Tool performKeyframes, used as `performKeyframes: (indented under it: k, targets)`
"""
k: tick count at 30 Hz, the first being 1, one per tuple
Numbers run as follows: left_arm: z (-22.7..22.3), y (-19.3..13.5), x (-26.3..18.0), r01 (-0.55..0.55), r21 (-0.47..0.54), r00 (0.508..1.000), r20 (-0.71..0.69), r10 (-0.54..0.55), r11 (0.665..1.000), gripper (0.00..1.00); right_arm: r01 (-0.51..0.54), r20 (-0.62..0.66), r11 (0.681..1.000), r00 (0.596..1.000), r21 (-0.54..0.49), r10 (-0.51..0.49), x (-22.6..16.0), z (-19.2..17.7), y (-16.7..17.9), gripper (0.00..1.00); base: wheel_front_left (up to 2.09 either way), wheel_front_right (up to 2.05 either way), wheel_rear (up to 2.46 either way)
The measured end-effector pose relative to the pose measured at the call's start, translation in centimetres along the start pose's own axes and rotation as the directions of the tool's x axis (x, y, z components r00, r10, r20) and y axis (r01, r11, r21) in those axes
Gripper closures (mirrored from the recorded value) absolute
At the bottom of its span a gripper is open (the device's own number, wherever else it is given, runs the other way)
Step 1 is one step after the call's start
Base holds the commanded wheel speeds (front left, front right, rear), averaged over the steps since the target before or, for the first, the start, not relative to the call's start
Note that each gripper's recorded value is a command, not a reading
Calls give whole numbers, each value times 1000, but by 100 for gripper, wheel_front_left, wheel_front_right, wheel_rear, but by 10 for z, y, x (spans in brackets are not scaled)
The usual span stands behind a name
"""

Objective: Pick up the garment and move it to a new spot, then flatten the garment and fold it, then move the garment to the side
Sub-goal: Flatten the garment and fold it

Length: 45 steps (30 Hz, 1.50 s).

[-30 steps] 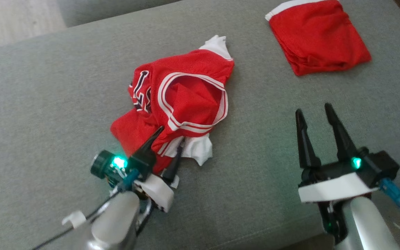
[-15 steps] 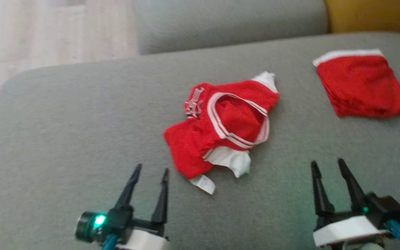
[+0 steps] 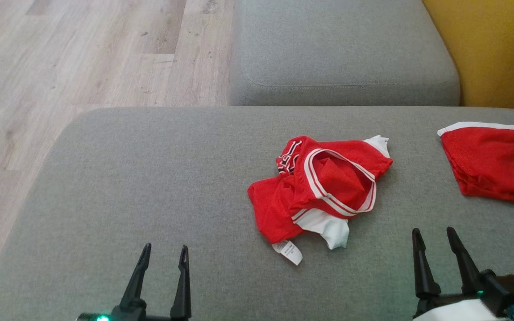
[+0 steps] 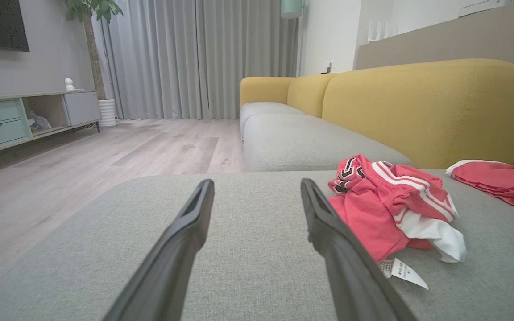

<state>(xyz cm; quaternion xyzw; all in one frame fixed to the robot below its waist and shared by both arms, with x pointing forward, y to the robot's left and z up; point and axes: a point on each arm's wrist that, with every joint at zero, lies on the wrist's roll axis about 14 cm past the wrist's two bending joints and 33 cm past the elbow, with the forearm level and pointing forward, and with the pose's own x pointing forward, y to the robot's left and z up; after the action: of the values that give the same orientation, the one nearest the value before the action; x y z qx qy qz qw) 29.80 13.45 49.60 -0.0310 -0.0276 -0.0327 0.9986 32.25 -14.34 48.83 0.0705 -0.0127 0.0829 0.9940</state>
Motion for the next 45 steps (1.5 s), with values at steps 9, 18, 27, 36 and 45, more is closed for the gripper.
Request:
performKeyframes:
  k: [9,18,27,36,45]
  targets:
    - [1,0,-1,4,12,1000,5,-4,1000,0,-3,0,1000,1000,0,3,1,0,1,0,0,0,0]
    - [3,1,-2,3,11,1000,12,-3,1000,0,10,9,1000,1000,-2,-10,1,3,-4,0,0,0,0]
    - [3,1,-2,4,13,1000,11,-4,1000,0,11,2,1000,1000,-1,-11,1,1,-4,0,0,0,0]
    - [9,-3,3,26,41,999,31,-27,999,0,13,-48,1000,999,8,-12,-13,-15,-2,0,0,0,0]
    - [0,-20,18,109,54,994,-2,-109,993,0,34,-72,999,997,18,-33,-18,-23,-6,0,0,0,0]
